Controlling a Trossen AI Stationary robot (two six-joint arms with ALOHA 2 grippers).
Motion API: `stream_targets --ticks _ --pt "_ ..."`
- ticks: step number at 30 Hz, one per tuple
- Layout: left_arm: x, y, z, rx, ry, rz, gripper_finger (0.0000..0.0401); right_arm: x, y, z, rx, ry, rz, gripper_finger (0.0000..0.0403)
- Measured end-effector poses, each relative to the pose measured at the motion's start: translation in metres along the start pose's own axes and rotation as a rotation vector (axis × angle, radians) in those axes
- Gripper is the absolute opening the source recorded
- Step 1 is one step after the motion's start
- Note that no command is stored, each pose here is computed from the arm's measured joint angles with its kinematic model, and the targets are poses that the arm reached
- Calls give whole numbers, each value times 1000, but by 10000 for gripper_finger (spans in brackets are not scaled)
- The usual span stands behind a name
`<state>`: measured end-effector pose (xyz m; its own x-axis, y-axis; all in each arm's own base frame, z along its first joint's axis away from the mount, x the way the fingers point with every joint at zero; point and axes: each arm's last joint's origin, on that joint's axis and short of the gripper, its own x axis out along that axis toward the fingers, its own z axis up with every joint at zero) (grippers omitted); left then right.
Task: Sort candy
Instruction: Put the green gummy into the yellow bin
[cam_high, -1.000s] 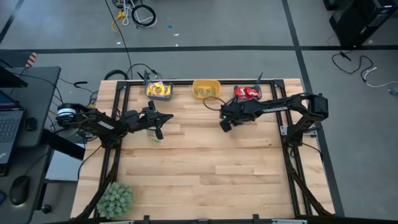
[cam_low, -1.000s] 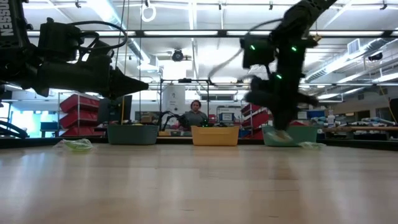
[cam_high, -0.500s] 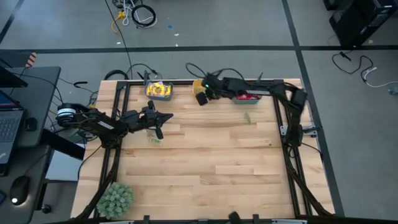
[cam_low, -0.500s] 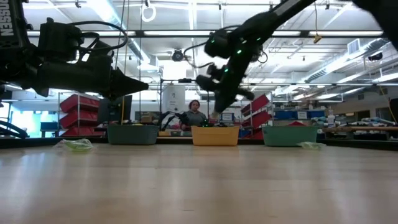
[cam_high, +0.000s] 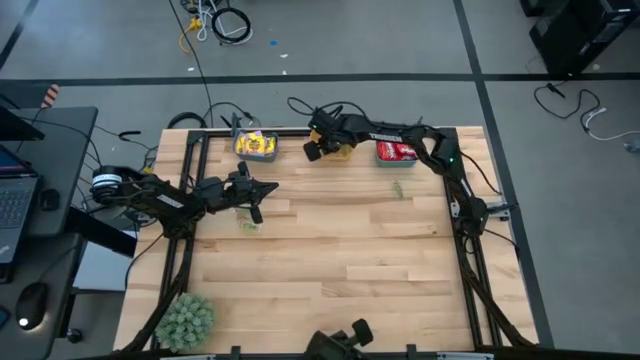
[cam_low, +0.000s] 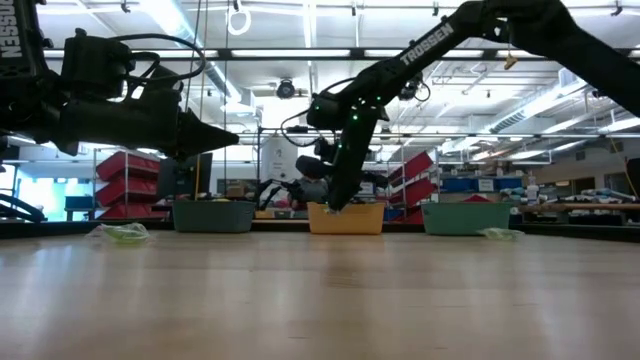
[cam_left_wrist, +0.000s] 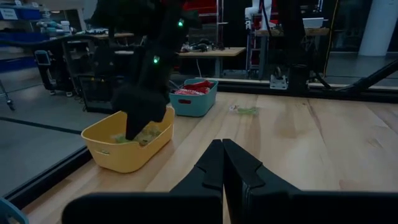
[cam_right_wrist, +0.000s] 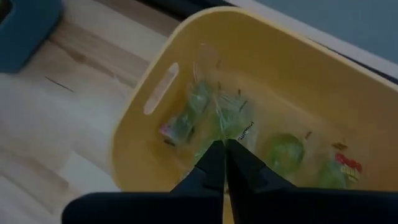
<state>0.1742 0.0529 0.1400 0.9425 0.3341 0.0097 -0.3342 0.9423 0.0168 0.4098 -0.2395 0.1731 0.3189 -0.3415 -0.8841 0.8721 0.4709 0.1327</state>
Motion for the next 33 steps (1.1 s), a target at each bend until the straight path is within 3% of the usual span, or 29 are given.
stream_targets --ticks 10,17,20,25,33 --pt "0 0 0 1 5 0 0 -1 1 2 -5 -15 6 69" --pt "0 0 0 -1 5 -1 0 -12 2 8 -100 -29 11 125" --pt "0 0 -1 -1 5 -4 0 -30 2 10 -190 -22 -1 105" --pt "0 0 -2 1 18 -4 0 -68 3 0 -369 20 -58 12" --pt "0 0 -3 0 28 -4 0 -97 -9 -47 -406 -36 -7 2"
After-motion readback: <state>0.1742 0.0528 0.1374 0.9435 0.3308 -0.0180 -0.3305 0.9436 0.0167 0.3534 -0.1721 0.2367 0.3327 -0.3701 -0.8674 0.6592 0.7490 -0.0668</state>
